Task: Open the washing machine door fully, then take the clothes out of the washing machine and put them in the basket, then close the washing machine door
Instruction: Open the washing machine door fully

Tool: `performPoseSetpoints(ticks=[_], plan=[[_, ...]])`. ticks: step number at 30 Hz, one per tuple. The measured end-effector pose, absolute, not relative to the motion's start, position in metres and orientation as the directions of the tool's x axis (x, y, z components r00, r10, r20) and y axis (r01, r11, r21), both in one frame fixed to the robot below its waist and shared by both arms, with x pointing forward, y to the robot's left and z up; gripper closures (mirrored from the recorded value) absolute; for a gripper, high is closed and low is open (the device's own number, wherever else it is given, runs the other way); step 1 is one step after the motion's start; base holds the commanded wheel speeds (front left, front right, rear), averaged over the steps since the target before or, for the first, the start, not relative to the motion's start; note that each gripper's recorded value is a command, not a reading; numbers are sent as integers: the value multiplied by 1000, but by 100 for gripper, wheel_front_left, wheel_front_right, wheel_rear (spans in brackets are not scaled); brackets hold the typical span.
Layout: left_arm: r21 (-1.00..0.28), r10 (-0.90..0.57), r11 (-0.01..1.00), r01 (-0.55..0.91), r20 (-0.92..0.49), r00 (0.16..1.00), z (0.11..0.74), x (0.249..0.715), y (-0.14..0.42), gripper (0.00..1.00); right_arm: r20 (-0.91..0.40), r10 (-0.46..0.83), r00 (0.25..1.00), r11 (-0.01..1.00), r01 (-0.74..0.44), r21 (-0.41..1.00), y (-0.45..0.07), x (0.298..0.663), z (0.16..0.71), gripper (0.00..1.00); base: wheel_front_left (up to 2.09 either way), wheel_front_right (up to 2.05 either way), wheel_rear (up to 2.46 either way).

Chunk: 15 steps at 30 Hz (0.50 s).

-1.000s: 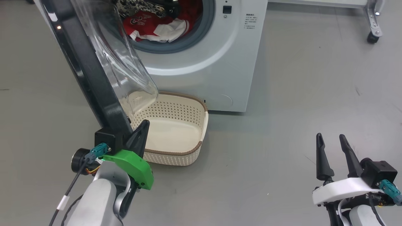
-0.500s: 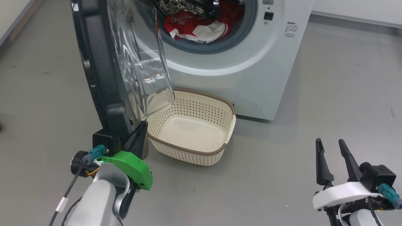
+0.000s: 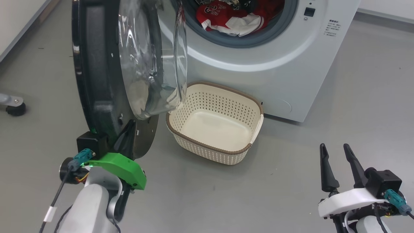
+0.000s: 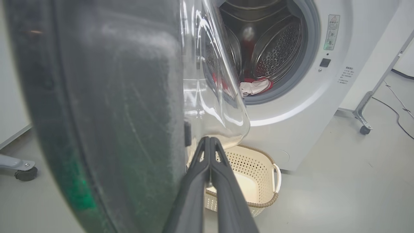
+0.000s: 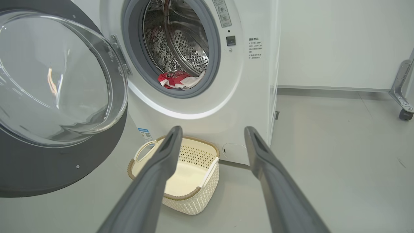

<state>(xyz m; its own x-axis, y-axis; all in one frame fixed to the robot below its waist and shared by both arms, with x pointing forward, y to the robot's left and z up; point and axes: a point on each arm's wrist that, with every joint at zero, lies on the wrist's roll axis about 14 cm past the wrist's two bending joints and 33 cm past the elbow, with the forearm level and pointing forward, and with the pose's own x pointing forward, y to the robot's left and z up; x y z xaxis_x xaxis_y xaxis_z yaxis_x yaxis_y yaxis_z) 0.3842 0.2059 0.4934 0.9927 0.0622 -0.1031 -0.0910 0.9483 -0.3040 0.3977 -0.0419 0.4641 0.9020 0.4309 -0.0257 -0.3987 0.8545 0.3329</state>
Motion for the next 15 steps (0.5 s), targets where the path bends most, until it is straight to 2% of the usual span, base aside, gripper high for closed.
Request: performPoseSetpoints(ticks=[15], plan=[[-302, 280, 900, -313, -147, 949, 475, 378, 282, 100, -73, 465, 882, 843, -417, 339, -34, 408, 441, 0, 0, 0, 0]])
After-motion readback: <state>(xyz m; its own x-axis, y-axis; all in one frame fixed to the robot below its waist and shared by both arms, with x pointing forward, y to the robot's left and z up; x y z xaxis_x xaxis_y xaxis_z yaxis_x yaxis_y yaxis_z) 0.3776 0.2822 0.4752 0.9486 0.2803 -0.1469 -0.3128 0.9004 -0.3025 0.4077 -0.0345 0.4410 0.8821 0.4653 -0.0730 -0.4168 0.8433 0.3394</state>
